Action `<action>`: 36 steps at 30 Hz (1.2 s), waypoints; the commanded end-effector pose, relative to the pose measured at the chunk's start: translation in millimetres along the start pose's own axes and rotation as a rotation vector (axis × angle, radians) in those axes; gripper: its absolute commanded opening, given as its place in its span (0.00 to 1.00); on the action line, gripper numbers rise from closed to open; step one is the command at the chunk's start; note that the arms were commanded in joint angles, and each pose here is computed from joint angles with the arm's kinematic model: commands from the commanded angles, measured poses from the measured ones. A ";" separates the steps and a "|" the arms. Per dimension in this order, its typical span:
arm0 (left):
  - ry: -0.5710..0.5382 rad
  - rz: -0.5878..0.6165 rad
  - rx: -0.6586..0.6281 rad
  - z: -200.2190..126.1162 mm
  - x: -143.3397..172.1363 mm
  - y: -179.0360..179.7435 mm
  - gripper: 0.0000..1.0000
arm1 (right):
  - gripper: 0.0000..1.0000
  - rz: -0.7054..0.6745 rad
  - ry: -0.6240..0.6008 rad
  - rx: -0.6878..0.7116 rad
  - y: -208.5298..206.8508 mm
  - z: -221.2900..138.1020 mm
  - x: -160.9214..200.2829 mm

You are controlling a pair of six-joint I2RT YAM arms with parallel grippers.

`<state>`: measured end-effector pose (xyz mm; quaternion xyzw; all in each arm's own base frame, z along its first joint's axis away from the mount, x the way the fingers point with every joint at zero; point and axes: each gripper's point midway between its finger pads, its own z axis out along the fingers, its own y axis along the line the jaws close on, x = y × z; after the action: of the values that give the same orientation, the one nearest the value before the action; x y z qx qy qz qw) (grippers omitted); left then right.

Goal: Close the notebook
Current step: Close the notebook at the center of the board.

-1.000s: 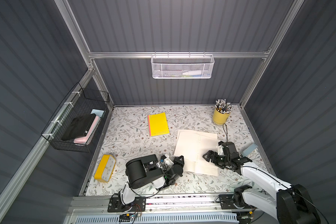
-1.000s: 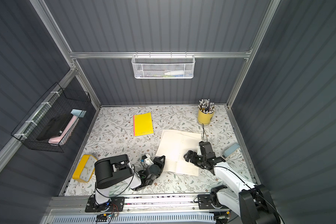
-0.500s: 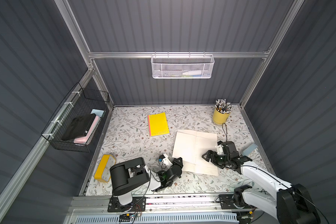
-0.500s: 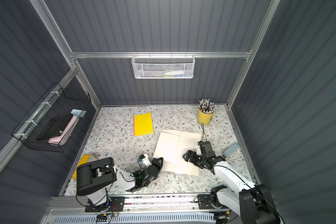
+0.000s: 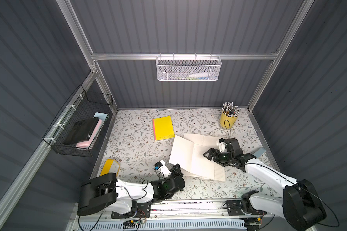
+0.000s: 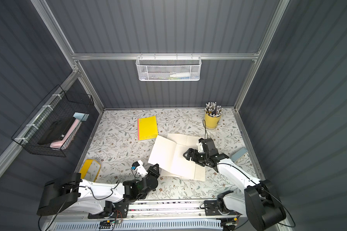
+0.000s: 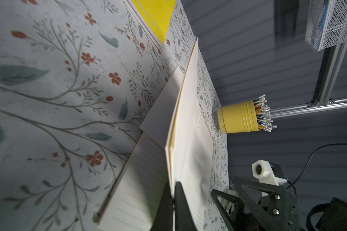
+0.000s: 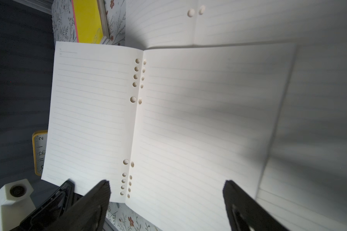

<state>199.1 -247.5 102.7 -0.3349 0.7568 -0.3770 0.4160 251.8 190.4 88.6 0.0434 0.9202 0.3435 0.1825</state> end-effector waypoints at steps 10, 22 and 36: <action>-0.211 0.142 -0.092 -43.0 -74.6 31.2 0.00 | 0.91 -0.068 0.042 -0.111 67.1 36.4 7.4; -0.224 0.175 -0.111 -65.2 -108.9 40.7 0.00 | 0.91 -0.129 0.106 -0.221 124.7 78.8 21.9; -0.194 0.252 -0.155 -66.4 -107.8 49.8 0.00 | 0.91 -0.135 0.232 -0.263 135.0 121.1 57.8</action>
<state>179.4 -118.9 132.2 -0.3281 0.7597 -0.2558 0.4997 241.2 374.2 77.4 -0.0793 0.8887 0.4369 0.1139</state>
